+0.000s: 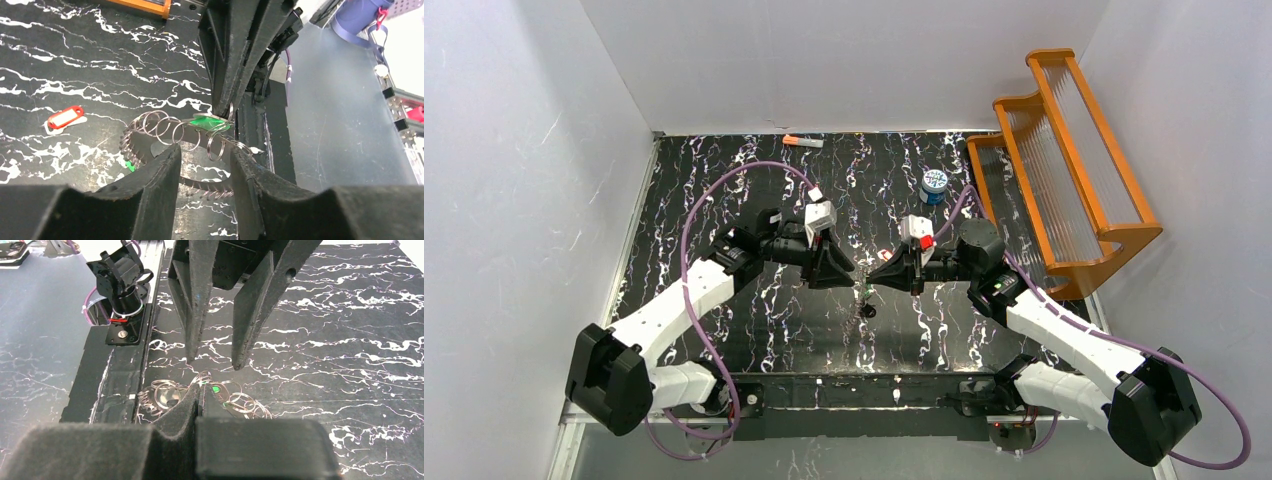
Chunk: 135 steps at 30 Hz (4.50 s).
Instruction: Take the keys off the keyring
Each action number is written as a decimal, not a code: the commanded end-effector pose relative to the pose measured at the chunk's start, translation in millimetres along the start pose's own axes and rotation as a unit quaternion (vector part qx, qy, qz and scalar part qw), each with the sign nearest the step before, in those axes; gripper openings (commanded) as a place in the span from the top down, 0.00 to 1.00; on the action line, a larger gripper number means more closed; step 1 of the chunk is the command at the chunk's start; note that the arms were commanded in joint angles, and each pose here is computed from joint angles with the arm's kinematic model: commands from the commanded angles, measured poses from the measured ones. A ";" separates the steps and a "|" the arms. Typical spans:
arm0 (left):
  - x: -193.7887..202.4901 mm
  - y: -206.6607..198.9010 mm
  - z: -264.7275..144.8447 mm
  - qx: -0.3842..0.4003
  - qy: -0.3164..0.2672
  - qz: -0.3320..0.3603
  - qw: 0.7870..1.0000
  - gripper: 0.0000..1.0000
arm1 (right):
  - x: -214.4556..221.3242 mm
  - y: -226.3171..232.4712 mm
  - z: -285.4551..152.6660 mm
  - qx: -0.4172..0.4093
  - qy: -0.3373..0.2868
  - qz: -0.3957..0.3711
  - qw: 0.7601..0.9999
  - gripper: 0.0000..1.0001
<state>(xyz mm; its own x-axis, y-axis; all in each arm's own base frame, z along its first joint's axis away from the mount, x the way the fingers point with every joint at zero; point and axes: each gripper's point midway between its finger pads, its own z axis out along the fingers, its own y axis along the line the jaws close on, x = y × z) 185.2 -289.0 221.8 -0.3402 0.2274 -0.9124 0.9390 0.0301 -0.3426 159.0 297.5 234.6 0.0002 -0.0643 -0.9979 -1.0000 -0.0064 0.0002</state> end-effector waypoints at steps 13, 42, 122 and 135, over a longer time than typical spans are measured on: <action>-5.0 -21.7 3.2 0.116 0.014 0.043 0.992 0.56 | -35.2 7.0 4.1 -0.041 -0.041 -0.057 0.997 0.99; 0.2 -19.9 10.8 0.107 0.026 0.014 0.994 1.00 | -37.0 2.4 4.1 -0.027 -0.049 -0.066 0.996 0.99; -9.3 -26.0 -7.2 0.109 -0.011 0.037 0.993 0.53 | -50.4 18.8 22.1 -0.102 -0.036 -0.121 0.987 0.99; -6.5 -38.2 -2.9 0.141 -0.007 0.033 0.989 0.77 | -51.0 11.0 23.6 -0.081 -0.036 -0.124 0.988 0.99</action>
<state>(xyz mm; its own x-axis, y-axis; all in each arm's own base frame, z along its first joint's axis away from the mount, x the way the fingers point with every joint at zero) 159.5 -287.3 229.1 -0.3027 0.2203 -0.9273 0.9167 -0.1990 -0.3465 142.4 319.4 246.1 0.1374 -0.0559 -0.9889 -0.9718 -0.2010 -0.1237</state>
